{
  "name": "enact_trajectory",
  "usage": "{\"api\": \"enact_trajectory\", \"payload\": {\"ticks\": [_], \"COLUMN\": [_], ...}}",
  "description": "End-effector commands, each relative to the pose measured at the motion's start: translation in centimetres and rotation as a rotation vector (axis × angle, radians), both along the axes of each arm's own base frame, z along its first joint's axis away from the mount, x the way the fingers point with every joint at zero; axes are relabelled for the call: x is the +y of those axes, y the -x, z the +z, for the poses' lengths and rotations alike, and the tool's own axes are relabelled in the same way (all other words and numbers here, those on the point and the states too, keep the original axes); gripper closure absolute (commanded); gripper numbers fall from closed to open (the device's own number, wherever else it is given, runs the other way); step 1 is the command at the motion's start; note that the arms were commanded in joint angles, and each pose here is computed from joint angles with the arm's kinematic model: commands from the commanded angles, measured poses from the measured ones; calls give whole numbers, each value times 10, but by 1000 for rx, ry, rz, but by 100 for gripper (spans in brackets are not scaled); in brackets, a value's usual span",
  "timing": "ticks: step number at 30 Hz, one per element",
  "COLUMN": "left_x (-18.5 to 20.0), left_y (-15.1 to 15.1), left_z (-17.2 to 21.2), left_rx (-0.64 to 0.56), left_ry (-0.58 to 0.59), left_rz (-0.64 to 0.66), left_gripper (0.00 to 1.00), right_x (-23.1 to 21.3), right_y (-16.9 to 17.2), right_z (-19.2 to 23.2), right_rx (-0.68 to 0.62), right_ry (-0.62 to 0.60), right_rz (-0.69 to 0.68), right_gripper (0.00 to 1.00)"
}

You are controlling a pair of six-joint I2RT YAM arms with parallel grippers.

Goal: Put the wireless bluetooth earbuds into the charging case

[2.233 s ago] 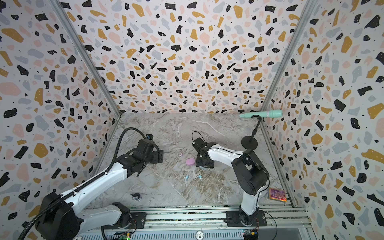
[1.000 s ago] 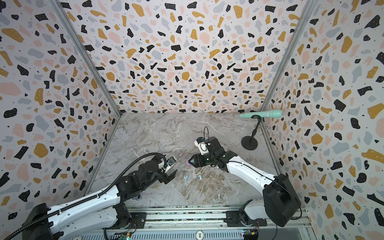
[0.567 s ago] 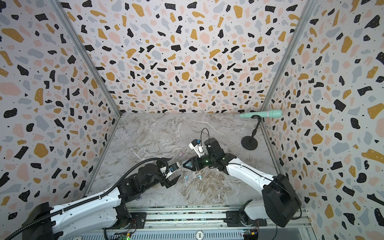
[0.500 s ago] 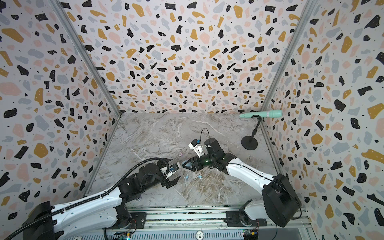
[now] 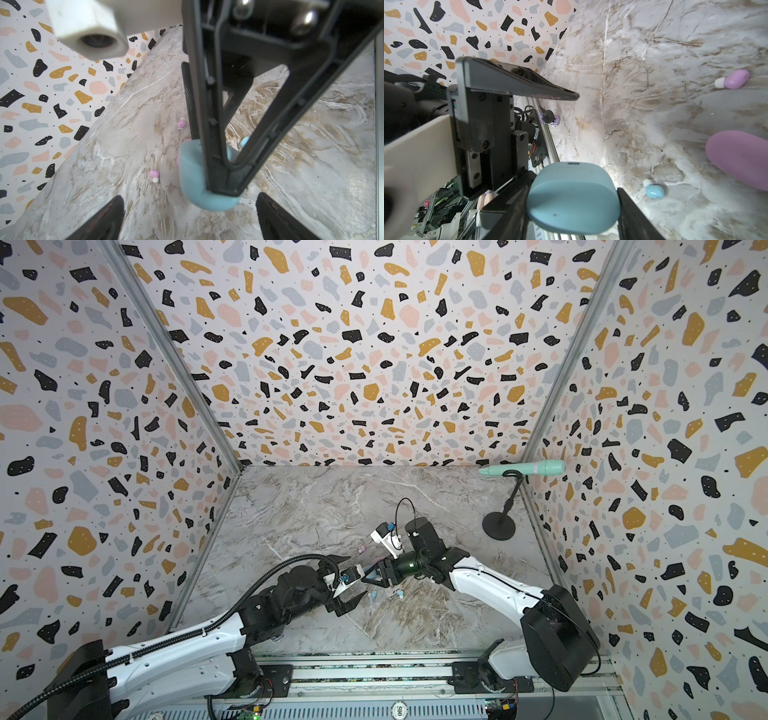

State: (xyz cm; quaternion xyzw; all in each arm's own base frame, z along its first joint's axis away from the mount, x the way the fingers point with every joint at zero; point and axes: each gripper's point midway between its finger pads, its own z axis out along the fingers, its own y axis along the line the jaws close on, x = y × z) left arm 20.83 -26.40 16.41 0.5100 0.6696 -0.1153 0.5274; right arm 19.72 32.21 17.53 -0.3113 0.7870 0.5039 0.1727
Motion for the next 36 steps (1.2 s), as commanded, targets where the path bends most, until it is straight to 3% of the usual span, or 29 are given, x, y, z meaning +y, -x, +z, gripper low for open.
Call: {"api": "enact_trajectory", "payload": {"ticks": [1,21,27,36], "left_x": [-10,-15,-16,-17], "left_y": [2,5,7,11], "left_z": [14,13,10,9], "left_rx": [-30,-51,-55,-61], "left_ry": [54,38,21,6], "left_rz": [-29,-35,-40,-52], "left_gripper": [1,19,31,36], "right_x": [4,10,12,15], "right_y": [1,7,11,16], "right_z": [9,13,14,18], "right_rx": [-24,-8,-9,-20], "right_ry": [-29,-37,-30,-25], "right_rz": [32,76,92,108], "right_gripper": [100,100,100,100]}}
